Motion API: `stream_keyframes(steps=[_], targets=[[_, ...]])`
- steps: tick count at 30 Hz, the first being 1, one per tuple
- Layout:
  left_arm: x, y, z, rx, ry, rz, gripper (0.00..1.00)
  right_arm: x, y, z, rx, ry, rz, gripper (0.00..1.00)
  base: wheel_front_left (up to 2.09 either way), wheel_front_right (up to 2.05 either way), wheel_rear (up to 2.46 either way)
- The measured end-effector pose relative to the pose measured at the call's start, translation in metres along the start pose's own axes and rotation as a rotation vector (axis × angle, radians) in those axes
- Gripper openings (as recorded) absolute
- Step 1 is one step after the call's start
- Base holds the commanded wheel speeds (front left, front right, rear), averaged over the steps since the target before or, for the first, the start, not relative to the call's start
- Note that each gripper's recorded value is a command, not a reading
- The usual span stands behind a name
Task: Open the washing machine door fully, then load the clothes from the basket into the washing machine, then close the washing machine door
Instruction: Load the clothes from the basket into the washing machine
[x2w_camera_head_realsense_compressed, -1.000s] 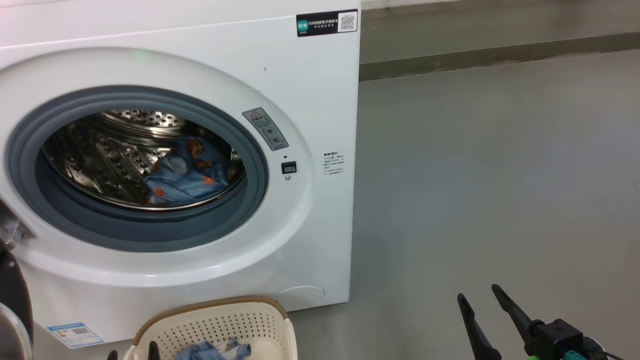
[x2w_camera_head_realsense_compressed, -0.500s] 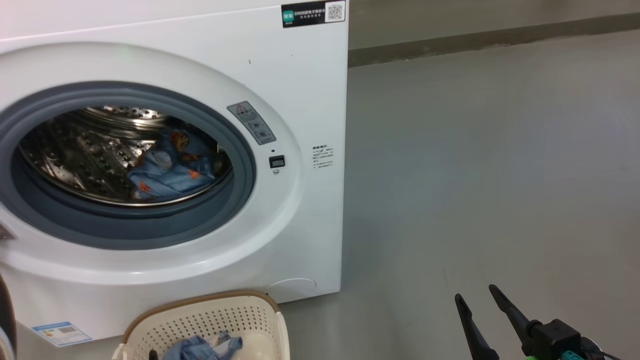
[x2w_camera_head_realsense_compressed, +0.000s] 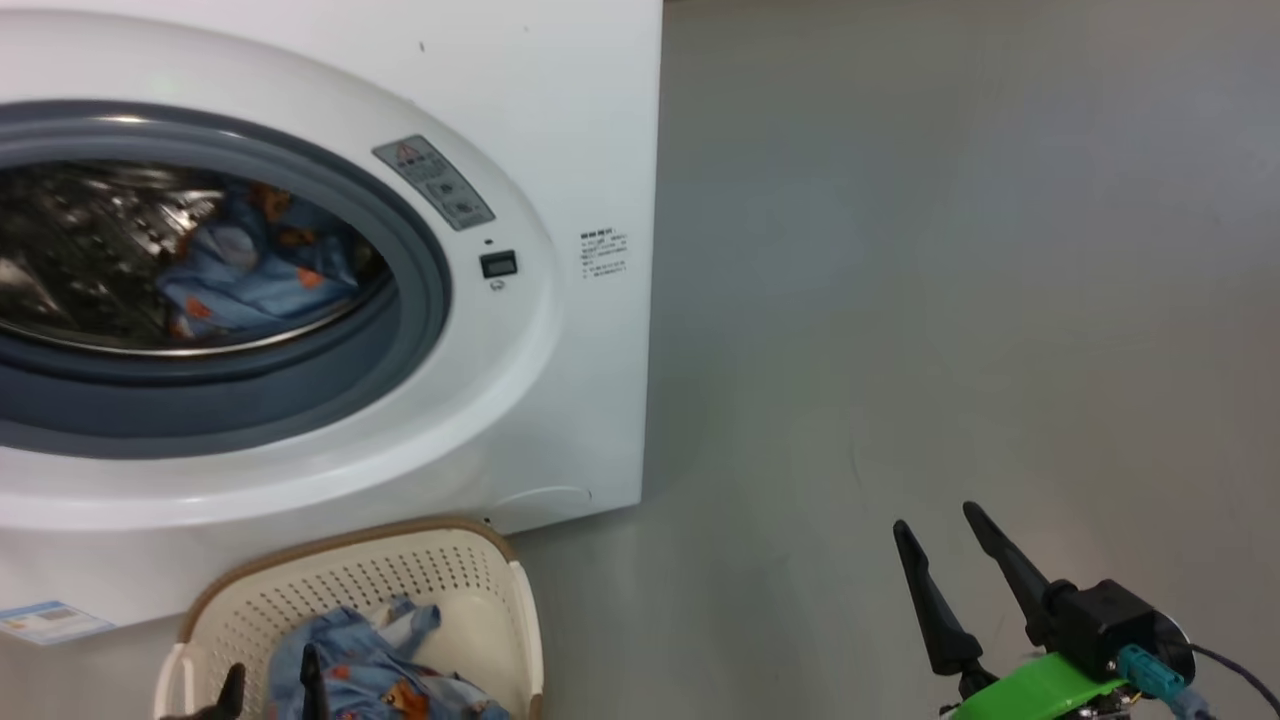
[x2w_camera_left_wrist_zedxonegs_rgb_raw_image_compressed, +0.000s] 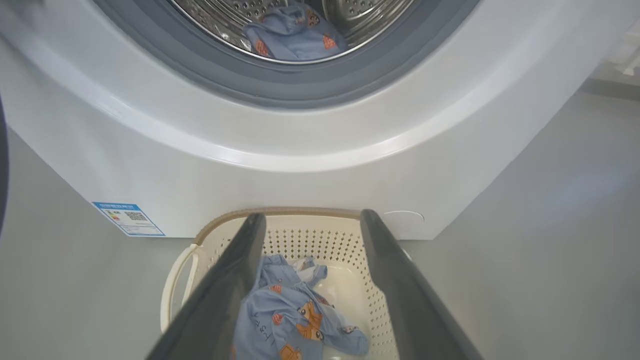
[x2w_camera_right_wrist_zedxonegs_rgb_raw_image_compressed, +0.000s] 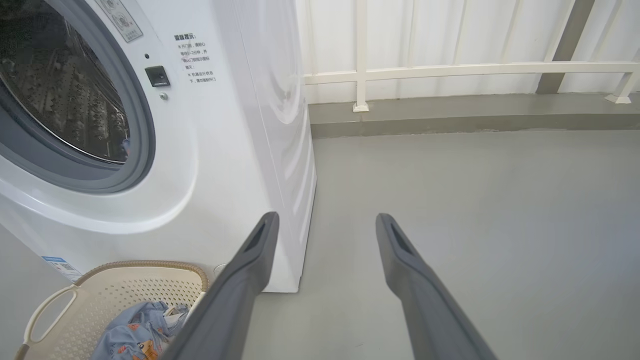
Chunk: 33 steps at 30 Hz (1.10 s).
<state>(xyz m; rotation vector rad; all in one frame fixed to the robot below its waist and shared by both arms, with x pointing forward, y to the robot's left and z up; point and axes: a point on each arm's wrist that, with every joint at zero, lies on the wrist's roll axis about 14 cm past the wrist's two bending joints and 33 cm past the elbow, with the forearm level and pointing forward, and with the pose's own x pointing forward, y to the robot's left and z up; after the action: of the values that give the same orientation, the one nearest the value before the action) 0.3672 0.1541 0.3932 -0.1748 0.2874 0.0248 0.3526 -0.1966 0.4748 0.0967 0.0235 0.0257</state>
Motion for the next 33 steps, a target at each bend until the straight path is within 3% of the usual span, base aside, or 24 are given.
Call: stream_keyframes(steps=[7,19,25,33], targets=[[0.045,-0.005,-0.037,0.034,0.155,-0.015,1.00,0.017,-0.009,-0.014,0.006,0.042,-0.029,1.00,0.00,0.00,0.00],[0.099,0.014,-0.104,0.096,0.447,0.046,1.00,0.049,-0.021,-0.041,0.001,0.110,-0.051,1.00,0.00,0.00,0.00],[0.102,0.022,-0.141,0.099,0.609,0.081,1.00,0.058,-0.024,-0.057,-0.006,0.147,-0.054,1.00,0.00,0.00,0.00],[0.115,0.023,-0.167,0.062,0.705,0.113,1.00,0.069,-0.029,-0.073,-0.022,0.184,-0.053,1.00,0.00,0.00,0.00]])
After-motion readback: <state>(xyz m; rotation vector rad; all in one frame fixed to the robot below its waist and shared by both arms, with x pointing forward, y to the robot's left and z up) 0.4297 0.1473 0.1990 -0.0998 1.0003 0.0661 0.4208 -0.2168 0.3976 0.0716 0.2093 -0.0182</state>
